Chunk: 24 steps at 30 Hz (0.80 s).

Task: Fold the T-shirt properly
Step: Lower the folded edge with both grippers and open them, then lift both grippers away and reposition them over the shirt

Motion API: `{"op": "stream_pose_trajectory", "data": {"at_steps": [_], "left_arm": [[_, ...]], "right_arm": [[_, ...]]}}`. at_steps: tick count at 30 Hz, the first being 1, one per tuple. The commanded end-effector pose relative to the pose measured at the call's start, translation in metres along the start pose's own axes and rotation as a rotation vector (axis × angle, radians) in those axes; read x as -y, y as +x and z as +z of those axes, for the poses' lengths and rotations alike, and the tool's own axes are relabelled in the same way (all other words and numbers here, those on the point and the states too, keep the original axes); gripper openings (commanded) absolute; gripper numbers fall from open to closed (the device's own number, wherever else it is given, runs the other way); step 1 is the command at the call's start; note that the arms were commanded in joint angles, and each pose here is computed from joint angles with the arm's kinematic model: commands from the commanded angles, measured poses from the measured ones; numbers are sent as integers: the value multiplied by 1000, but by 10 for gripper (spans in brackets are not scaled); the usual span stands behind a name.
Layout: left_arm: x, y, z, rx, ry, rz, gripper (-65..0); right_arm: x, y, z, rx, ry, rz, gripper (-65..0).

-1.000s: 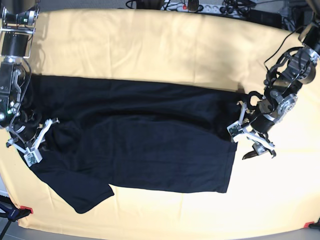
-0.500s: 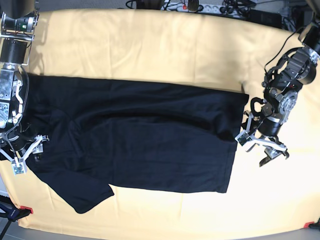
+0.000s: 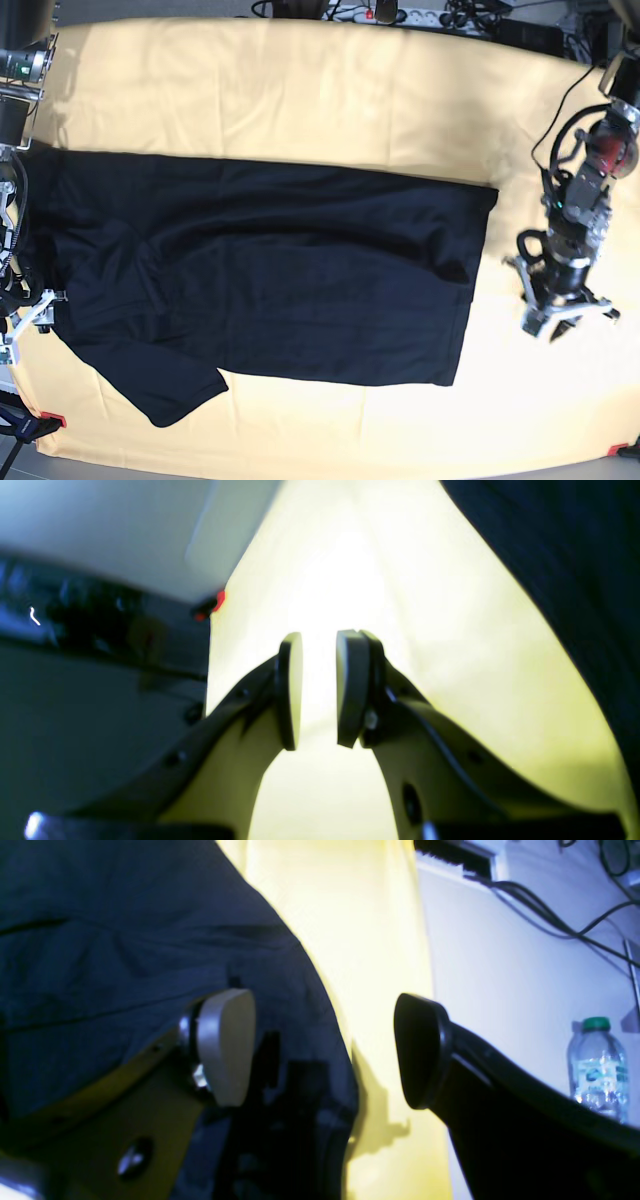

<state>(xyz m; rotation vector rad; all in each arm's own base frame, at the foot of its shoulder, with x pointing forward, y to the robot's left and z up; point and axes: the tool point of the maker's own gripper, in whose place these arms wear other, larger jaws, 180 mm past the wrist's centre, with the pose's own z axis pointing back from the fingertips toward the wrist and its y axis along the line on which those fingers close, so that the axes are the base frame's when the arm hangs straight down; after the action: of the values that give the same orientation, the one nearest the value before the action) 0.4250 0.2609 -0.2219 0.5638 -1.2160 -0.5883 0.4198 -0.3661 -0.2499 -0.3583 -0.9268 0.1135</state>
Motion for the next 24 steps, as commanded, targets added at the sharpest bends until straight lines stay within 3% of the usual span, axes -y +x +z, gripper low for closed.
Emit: {"op": "stream_pose_trajectory", "data": {"at_steps": [1, 4, 7, 14, 20, 22, 24], "left_arm": [[-30, 18, -1, 59, 60, 53, -490], [-57, 25, -8, 100, 34, 284, -397], [-68, 24, -26, 128, -55, 498, -309], [-47, 29, -83, 167, -287, 815, -272], [-28, 40, -106, 161, -353, 931, -272], [-13, 53, -99, 180, -468, 920, -273], [9, 76, -78, 246, -660, 840, -294]], "right_arm": [[17, 21, 7, 58, -36, 4, -203], [17, 18, 7, 39, -37, 3, -203], [18, 18, 7, 38, -40, 6, -203], [18, 17, 7, 30, -39, 14, -203], [16, 13, 7, 14, -26, 29, -203], [7, 15, 7, 23, 24, 42, -203], [-17, 17, 9, 37, 154, 68, -227]]}}
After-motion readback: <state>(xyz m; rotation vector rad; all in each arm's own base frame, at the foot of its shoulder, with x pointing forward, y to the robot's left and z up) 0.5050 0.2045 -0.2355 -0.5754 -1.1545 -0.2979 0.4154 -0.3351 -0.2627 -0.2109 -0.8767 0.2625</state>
